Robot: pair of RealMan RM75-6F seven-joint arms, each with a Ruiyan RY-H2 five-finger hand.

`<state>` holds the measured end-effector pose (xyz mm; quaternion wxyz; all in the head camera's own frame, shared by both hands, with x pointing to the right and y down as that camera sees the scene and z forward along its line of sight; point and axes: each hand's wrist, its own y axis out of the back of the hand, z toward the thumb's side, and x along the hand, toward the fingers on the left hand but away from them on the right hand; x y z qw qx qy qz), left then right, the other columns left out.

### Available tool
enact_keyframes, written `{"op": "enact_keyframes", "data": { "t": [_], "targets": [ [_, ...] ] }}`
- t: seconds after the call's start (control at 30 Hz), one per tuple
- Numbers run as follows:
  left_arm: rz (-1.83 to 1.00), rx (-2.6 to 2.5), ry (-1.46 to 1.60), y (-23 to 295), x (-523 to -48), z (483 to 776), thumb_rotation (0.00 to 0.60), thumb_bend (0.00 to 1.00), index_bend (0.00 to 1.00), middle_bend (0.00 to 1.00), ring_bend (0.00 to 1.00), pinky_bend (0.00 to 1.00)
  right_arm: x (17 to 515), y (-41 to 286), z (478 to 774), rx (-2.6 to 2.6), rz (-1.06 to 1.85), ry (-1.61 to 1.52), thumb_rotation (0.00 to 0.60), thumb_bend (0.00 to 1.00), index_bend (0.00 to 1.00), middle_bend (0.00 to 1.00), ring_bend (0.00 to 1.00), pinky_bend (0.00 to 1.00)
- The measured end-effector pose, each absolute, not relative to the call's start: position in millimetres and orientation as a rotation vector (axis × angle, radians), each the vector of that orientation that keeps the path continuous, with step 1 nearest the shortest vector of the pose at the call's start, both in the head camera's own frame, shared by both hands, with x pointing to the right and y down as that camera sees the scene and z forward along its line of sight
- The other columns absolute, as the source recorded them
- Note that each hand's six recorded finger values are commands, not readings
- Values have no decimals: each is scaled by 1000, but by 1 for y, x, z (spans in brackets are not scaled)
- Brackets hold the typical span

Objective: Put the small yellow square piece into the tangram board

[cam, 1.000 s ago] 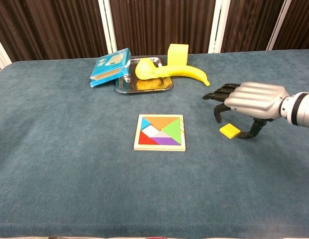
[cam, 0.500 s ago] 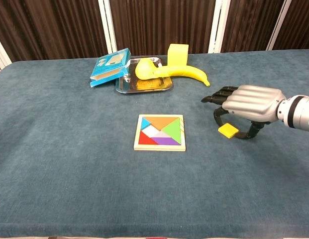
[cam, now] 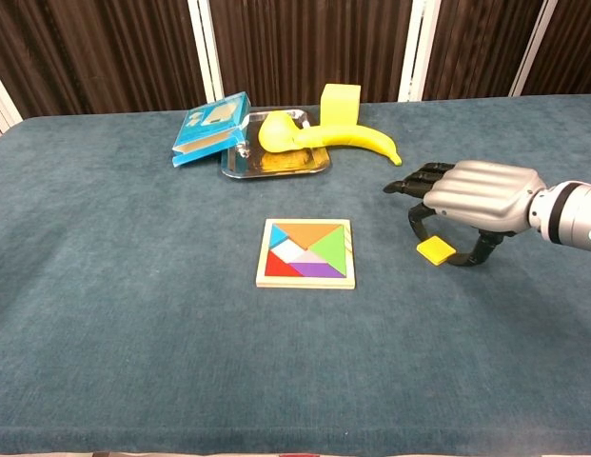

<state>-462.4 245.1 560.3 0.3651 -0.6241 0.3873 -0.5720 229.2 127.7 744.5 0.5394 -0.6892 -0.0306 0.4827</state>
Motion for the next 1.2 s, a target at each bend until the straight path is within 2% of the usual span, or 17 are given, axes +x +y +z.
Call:
{"op": "enact_keyframes", "data": {
  "t": [0.23, 0.43, 0.77, 1.07, 1.2],
  "targets": [
    [-1472, -1605, 994, 246, -461, 559, 600, 423, 0, 0, 0, 107, 228, 125, 740, -1640, 1139, -101, 600, 449, 668, 69, 0, 0],
    [-1478, -1600, 995, 241, -464, 562, 600, 423, 0, 0, 0, 107, 219, 118, 725, -1662, 1102, -175, 600, 450, 668, 80, 0, 0],
    [-1475, -1594, 998, 243, -463, 559, 600, 422, 0, 0, 0, 107, 148, 98, 700, -1678, 985, -247, 600, 450, 668, 85, 0, 0],
    [-1463, -1600, 1005, 244, -466, 554, 600, 422, 0, 0, 0, 105, 76, 105, 716, -1699, 987, -192, 600, 450, 668, 85, 0, 0],
    [-1461, -1610, 1000, 245, -465, 554, 600, 423, 0, 0, 0, 106, 64, 112, 724, -1686, 990, -158, 600, 450, 668, 85, 0, 0]
  ]
}}
